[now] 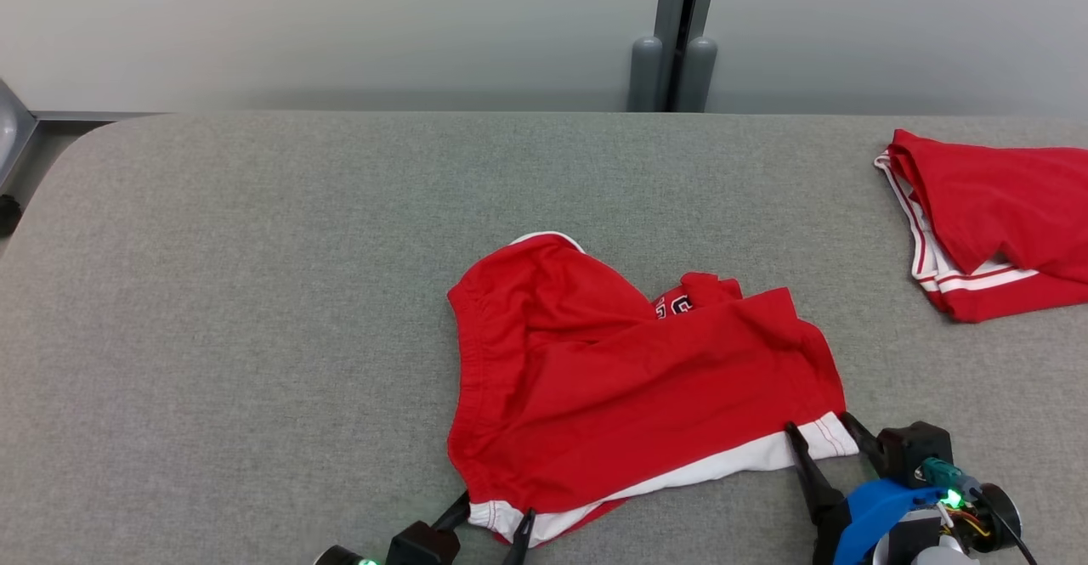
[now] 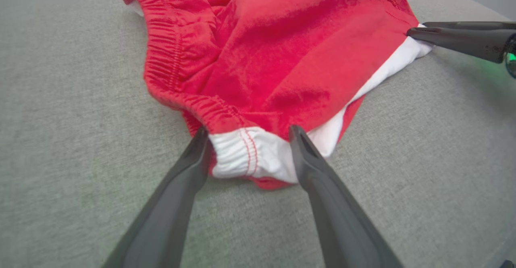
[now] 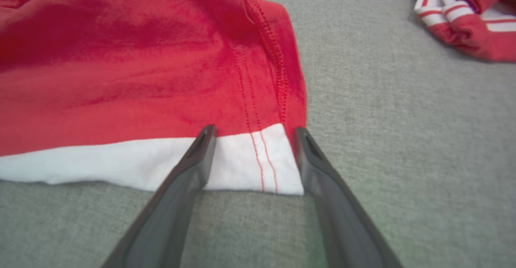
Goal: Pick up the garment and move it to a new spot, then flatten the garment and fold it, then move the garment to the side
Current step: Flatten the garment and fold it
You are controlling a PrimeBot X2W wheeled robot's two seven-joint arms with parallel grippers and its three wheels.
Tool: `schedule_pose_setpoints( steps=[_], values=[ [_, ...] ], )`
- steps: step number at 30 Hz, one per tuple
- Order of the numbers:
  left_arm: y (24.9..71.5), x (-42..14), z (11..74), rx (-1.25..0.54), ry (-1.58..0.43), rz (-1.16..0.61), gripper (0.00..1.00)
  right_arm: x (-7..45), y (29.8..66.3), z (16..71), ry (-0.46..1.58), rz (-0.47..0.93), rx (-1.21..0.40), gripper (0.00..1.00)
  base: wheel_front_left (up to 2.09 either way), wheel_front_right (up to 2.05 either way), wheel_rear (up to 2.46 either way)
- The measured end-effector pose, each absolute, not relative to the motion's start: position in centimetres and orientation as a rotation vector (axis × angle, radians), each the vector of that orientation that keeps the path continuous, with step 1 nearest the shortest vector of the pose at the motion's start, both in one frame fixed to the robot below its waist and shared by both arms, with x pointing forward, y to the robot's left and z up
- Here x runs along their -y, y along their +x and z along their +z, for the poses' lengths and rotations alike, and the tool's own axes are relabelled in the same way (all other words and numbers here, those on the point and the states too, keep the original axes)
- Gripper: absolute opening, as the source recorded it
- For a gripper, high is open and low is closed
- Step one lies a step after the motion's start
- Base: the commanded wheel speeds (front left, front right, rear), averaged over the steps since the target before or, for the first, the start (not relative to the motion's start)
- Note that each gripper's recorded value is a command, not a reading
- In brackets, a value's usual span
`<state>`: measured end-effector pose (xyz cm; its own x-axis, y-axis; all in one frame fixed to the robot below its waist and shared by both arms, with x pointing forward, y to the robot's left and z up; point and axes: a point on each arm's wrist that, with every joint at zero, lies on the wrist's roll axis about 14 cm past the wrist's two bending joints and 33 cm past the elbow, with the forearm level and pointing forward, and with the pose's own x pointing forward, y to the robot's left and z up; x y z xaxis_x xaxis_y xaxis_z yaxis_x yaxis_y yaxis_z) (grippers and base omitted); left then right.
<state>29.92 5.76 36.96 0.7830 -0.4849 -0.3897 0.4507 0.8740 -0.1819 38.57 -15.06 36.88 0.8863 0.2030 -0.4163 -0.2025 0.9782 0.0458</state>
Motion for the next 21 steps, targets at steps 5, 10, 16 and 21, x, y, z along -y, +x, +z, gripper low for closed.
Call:
schedule_pose_setpoints(
  steps=[5,10,16,21],
  values=[
    [30.1,-5.3,37.0,-0.44,-0.091,-0.515,1.0,14.6,38.6,36.5,0.007,0.224,-0.44,0.35,0.0,0.0,0.0],
    [30.3,-5.2,37.0,-0.443,-0.111,-0.515,0.0,13.8,38.6,36.6,0.025,0.243,-0.422,0.0,0.0,0.0,0.0],
    [30.8,-4.8,38.1,-0.4,-0.135,-0.518,0.0,13.0,37.9,37.6,0.048,0.265,-0.371,0.0,0.0,0.0,0.0],
    [32.2,-4.8,40.2,-0.319,-0.161,-0.515,0.0,13.2,38.1,40.1,0.066,0.261,-0.277,0.0,0.0,0.0,0.0]
  ],
)
